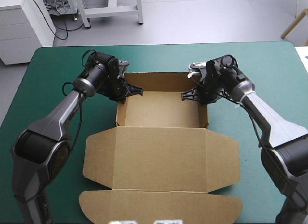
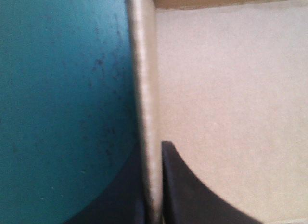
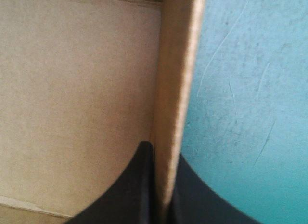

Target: Fold the box

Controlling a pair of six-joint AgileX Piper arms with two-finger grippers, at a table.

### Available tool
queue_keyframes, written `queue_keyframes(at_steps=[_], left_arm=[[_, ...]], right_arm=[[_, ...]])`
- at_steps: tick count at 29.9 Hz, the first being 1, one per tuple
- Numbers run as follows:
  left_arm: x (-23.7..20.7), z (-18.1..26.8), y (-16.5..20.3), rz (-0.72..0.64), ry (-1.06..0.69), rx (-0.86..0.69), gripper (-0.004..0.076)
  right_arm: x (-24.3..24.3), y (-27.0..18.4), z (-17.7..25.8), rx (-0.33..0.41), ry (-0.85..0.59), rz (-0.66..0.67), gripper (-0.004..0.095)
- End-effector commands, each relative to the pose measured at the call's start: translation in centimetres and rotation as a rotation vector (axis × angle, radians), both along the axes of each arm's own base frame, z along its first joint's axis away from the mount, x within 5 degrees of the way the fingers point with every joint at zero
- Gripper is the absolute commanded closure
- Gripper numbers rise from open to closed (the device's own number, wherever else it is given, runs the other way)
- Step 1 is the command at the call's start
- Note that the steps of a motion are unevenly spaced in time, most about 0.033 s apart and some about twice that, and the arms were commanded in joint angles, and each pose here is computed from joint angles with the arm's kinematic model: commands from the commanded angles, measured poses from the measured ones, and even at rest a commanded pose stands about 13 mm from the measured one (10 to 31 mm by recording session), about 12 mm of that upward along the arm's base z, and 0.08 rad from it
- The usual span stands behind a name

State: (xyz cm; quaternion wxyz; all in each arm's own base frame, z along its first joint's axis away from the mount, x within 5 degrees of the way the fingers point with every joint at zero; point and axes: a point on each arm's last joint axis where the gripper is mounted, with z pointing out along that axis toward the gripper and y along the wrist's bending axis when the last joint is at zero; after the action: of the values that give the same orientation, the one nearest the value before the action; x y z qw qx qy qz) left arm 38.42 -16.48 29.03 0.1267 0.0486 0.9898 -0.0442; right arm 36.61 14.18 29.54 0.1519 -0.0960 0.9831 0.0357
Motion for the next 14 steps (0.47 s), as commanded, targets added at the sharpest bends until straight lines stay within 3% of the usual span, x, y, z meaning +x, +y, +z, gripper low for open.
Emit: queue_keyframes(at_steps=[1, 9, 12, 14], left_arm=[[-0.4, 2.29, 0.46, -0.044, -0.06, 0.031, 0.0734], [-0.08, 1.96, 0.34, -0.085, -0.076, 0.04, 0.0727], [-0.14, 1.96, 0.19, -0.105, -0.072, 0.028, 0.0664], [-0.19, 1.96, 0.07, -0.105, -0.067, 0.014, 0.057]], right_arm=[[-0.71, -0.53, 0.8, -0.044, 0.003, 0.054, 0.0928], [-0.3, -0.36, 0.44, -0.049, -0.005, 0.057, 0.0899], [-0.25, -0.53, 0.44, -0.061, -0.007, 0.03, 0.0753], [-0.18, -0.62, 0.46, -0.062, -0.013, 0.002, 0.0605]])
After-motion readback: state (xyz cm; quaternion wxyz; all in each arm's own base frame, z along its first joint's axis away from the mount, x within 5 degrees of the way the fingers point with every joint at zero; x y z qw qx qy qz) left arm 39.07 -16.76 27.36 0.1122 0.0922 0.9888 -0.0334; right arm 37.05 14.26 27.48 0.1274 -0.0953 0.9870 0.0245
